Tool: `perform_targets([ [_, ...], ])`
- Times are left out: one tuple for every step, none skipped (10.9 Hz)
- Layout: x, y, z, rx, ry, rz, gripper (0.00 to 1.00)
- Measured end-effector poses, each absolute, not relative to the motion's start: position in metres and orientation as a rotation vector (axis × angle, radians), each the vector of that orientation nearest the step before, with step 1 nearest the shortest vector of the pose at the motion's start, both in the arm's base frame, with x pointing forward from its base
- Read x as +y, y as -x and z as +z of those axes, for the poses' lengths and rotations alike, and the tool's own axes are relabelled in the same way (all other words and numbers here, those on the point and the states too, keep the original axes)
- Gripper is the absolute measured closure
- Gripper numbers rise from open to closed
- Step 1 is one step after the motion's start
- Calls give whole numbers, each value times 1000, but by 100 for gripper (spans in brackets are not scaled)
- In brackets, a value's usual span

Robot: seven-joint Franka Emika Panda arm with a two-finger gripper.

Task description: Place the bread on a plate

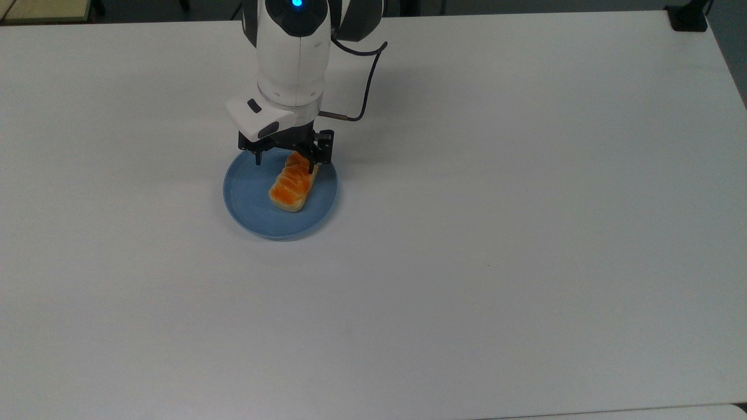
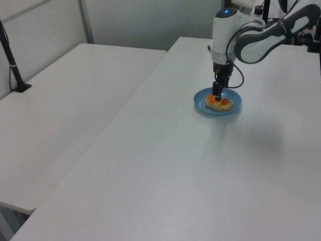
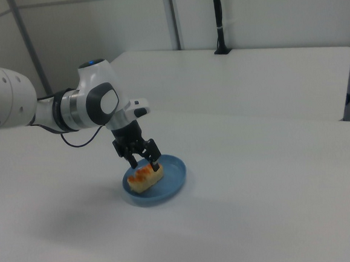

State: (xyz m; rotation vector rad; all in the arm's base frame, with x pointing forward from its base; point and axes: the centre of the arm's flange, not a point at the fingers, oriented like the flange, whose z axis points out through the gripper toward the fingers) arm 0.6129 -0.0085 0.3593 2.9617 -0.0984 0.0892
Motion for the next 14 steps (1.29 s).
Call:
perform_targets([
  [-15,-615,372,-121,-2956,120,5],
  [-22,-615,391,-151,-2941,134,4],
  [-27,-614,417,-208,-2942,123,1],
  [-31,-614,452,-281,-2964,110,1],
  [-36,-613,486,-332,-2984,110,0],
  [-44,-611,520,-366,-3006,128,0],
  [-53,-607,551,-400,-3030,154,0],
  [-59,-601,578,-413,-3048,173,0],
  [-59,-595,603,-409,-3051,201,0],
  [-54,-589,621,-393,-3046,232,0],
  [-47,-584,633,-381,-3044,258,0],
  [-40,-581,639,-369,-3051,274,0],
  [-33,-581,640,-355,-3057,278,0],
  [-29,-582,639,-345,-3058,276,0],
])
